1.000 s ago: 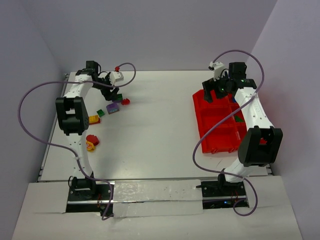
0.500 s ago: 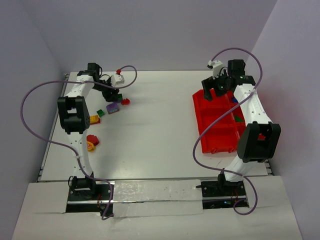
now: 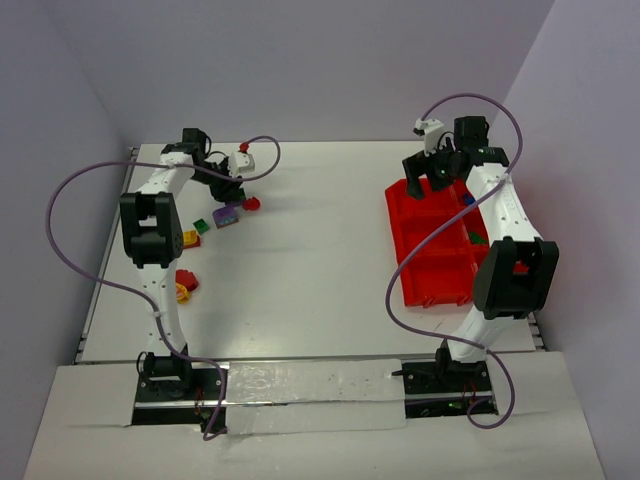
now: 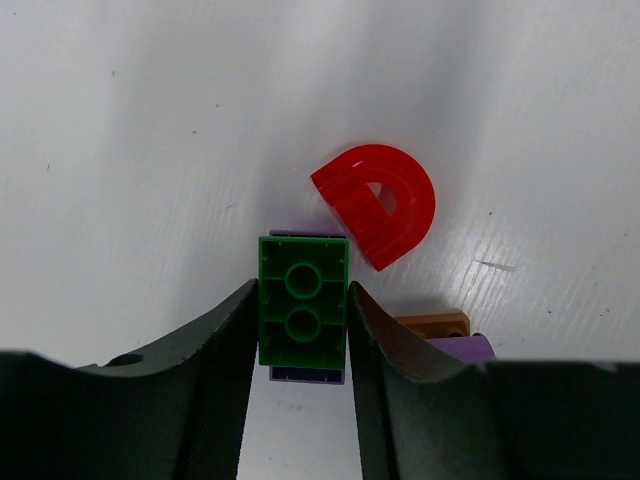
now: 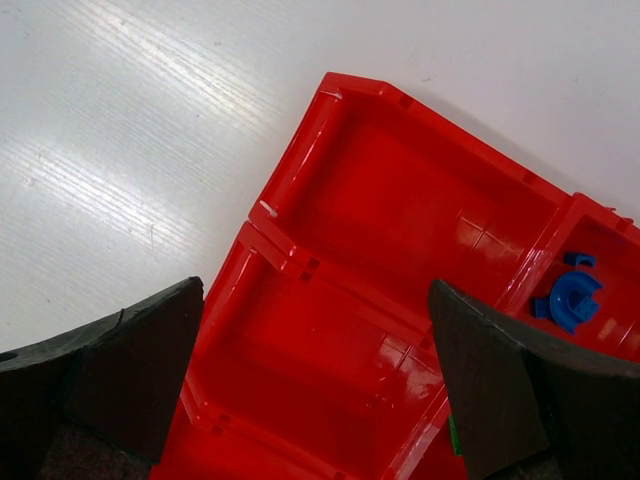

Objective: Sort the legos into containers by color

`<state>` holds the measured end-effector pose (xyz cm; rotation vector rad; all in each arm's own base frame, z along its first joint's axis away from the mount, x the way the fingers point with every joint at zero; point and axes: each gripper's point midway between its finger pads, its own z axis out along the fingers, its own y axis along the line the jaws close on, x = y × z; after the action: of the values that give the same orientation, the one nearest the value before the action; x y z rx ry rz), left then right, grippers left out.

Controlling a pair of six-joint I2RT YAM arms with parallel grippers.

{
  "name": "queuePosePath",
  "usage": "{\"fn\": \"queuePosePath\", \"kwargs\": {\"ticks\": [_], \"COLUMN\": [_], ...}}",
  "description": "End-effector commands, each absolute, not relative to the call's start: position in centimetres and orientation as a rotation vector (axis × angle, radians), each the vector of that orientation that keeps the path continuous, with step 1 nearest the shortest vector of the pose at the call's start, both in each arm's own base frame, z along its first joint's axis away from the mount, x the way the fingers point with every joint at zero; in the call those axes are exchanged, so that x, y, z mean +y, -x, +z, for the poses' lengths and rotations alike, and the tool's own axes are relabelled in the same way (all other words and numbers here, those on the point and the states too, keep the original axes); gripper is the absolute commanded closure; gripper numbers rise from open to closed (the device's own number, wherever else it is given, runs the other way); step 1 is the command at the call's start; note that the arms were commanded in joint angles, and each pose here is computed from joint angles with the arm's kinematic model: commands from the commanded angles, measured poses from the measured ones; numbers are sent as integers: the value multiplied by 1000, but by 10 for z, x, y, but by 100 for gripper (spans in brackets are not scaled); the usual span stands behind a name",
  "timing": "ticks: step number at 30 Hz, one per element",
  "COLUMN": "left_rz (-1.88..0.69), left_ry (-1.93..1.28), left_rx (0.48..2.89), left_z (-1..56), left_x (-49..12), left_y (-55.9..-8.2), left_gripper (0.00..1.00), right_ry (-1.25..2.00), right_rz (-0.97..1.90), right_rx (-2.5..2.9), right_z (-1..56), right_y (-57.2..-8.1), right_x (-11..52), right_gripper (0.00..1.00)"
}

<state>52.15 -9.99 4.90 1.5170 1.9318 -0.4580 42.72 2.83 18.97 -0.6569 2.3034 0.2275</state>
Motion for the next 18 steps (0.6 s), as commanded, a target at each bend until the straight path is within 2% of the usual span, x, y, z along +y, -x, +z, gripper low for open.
{"fn": "queuePosePath", "kwargs": {"ticks": [1, 4, 8, 9, 14, 18], "left_rz": [-456, -467, -478, -475, -472, -663], "left_ry": [-1558, -1571, -1555, -1533, -1368, -1271], "left_rx": [1864, 1868, 1856, 1841, 1686, 1514], "left_z": [56, 55, 68, 78, 171, 255], "left_x": [-109, -111, -115, -117, -140, -185], "left_y": [-523, -522, -525, -529, -541, -512], "left_gripper": [58, 70, 96, 100, 100, 100], "right_ry": [689, 697, 710, 718, 786, 836], "right_rz": [220, 230, 269, 290, 425, 553], "right_rx": [2260, 2260, 2237, 2224, 2118, 2041], "right_z": [206, 206, 211, 213, 234, 256], "right_y": [-433, -433, -432, -430, -424, -425], "right_x": [32, 33, 40, 43, 69, 99], "right_gripper": [0, 0, 0, 0, 0, 1]}}
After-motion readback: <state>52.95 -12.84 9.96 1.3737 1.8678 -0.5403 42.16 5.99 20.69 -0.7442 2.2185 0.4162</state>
